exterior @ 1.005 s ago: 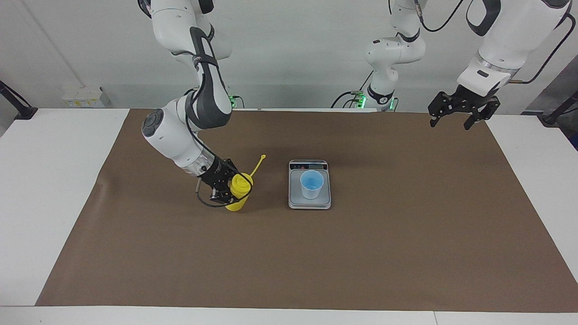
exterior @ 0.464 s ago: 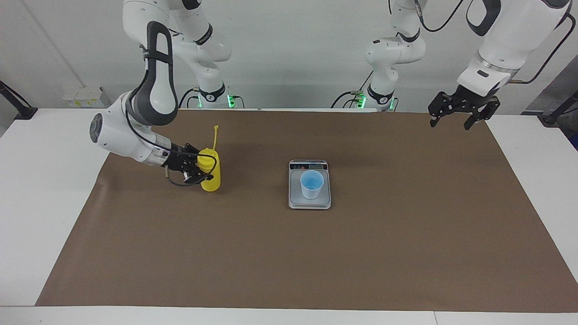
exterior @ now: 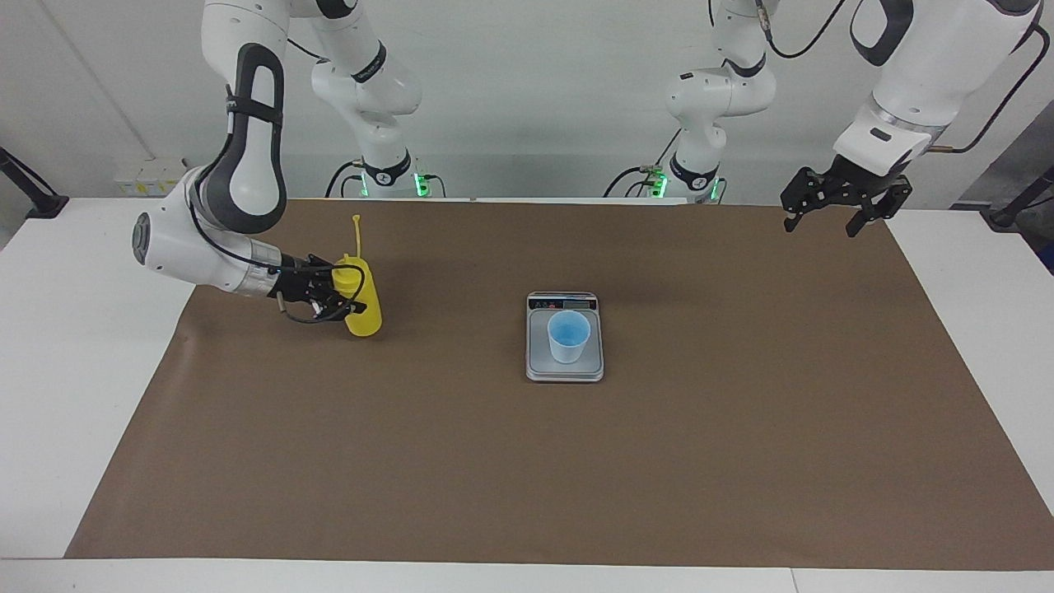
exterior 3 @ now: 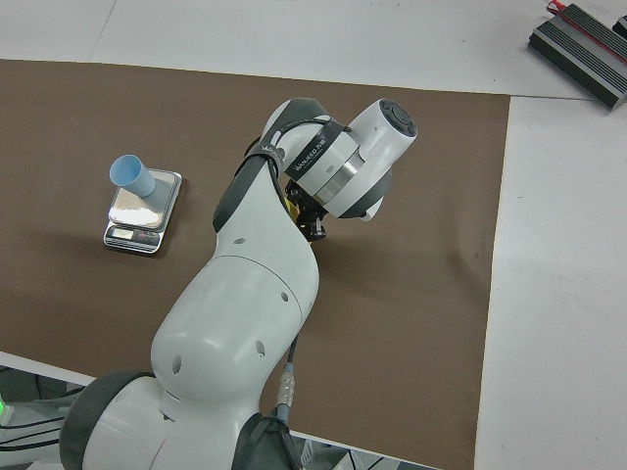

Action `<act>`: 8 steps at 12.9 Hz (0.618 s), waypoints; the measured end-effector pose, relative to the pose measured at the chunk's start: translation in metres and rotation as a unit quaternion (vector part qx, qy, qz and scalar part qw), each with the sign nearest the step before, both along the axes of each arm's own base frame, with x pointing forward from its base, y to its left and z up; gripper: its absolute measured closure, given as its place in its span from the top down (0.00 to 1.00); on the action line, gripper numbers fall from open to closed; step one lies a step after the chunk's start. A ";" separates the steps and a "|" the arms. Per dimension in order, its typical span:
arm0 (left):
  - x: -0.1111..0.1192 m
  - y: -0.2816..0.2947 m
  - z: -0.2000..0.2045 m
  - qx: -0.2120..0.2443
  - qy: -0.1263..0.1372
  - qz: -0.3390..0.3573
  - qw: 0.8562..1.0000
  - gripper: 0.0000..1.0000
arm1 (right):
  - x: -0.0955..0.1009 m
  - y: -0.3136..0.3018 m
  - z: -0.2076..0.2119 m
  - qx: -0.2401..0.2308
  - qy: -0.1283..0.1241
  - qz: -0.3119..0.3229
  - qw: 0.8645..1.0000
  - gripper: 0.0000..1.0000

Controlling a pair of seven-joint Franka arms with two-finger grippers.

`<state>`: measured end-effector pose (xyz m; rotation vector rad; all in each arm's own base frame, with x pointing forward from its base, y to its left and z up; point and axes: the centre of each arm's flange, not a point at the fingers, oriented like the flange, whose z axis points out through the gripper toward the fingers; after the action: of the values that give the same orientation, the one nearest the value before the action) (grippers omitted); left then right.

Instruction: Pour seasoning into cup on scale with both arms

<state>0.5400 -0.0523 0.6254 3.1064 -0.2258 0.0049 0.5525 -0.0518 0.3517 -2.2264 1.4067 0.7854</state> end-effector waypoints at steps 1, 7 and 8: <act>0.000 0.000 0.000 0.000 0.000 0.000 1.000 1.00 | 0.000 0.001 0.000 -0.001 0.000 0.001 1.000 0.70; 0.000 0.000 0.000 0.000 0.000 0.000 1.000 1.00 | 0.003 -0.002 0.046 -0.046 -0.042 0.029 0.998 1.00; 0.000 0.000 0.000 0.000 0.000 0.000 1.000 1.00 | 0.003 -0.003 0.063 -0.075 -0.059 0.050 0.994 1.00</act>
<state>0.5400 -0.0523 0.6254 3.1065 -0.2258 0.0049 0.5554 -0.0548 0.4147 -2.4307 1.3455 0.5871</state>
